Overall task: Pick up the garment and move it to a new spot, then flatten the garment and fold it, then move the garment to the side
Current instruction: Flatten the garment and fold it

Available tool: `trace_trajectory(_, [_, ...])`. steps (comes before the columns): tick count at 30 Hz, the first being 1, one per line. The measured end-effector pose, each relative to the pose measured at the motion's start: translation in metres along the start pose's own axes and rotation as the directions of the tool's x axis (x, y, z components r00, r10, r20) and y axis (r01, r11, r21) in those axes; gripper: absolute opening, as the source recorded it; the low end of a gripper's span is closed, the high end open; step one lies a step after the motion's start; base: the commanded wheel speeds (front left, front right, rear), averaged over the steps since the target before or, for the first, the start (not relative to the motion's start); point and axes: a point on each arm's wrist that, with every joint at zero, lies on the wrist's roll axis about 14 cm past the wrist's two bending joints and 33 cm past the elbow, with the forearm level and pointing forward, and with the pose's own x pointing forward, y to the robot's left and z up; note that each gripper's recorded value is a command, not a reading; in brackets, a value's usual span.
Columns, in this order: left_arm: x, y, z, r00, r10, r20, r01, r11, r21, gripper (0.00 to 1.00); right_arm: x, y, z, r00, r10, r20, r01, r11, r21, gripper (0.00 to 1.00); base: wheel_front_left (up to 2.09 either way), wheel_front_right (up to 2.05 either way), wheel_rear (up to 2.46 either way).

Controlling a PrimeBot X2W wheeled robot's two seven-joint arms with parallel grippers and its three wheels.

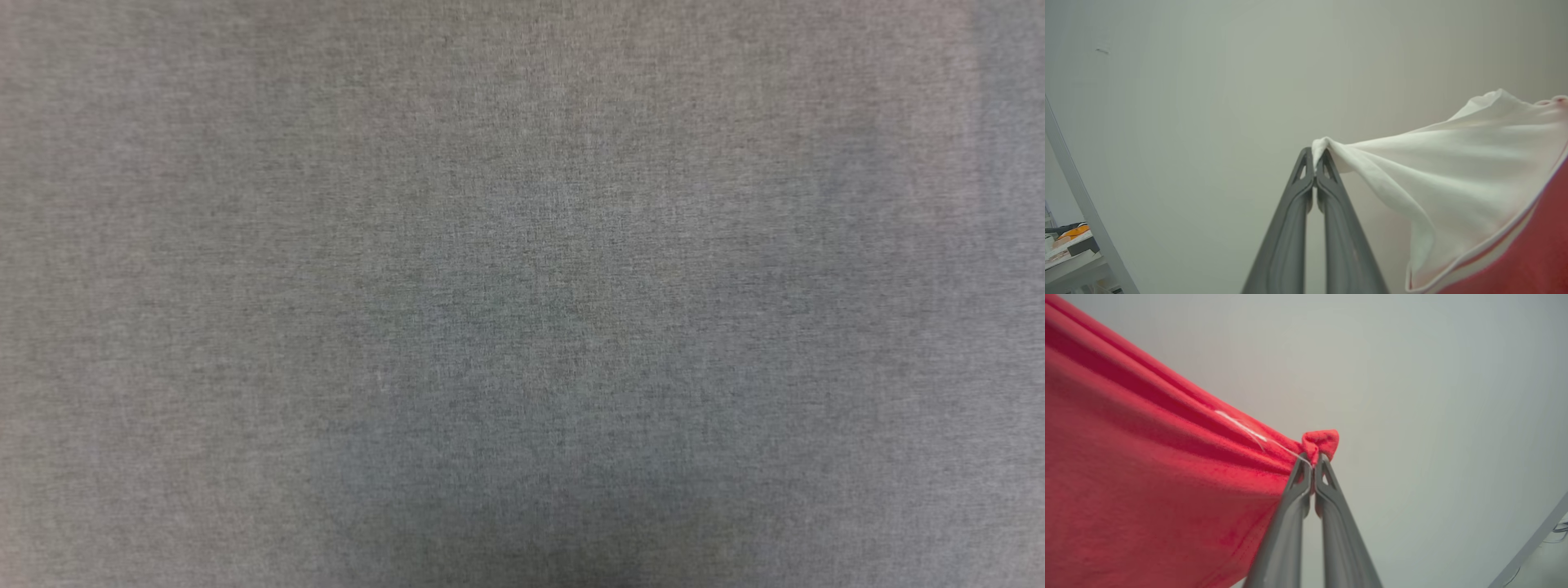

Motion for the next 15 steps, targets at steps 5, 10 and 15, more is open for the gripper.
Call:
trace_trajectory(5, [-0.001, -0.008, -0.052, 0.999, 0.007, -0.041, -0.008, 1.0, -0.022, 0.0, 0.012, 0.02, -0.03, 1.0, 0.011, 0.018, -0.011, 1.0, -0.007, 0.0, 0.0, 0.0, 0.0])
trace_trajectory(10, [-0.015, -0.027, -0.094, 0.993, -0.029, -0.116, 0.025, 0.999, -0.041, 0.0, 0.01, 0.05, -0.067, 0.998, 0.052, -0.033, -0.05, 0.998, 0.033, 0.0, 0.0, 0.0, 0.0])
trace_trajectory(15, [-0.052, -0.061, -0.14, 0.969, -0.092, -0.229, 0.066, 0.991, -0.119, 0.0, -0.008, 0.072, -0.097, 0.993, 0.075, -0.086, -0.067, 0.993, 0.094, 0.0, 0.0, 0.0, 0.0])
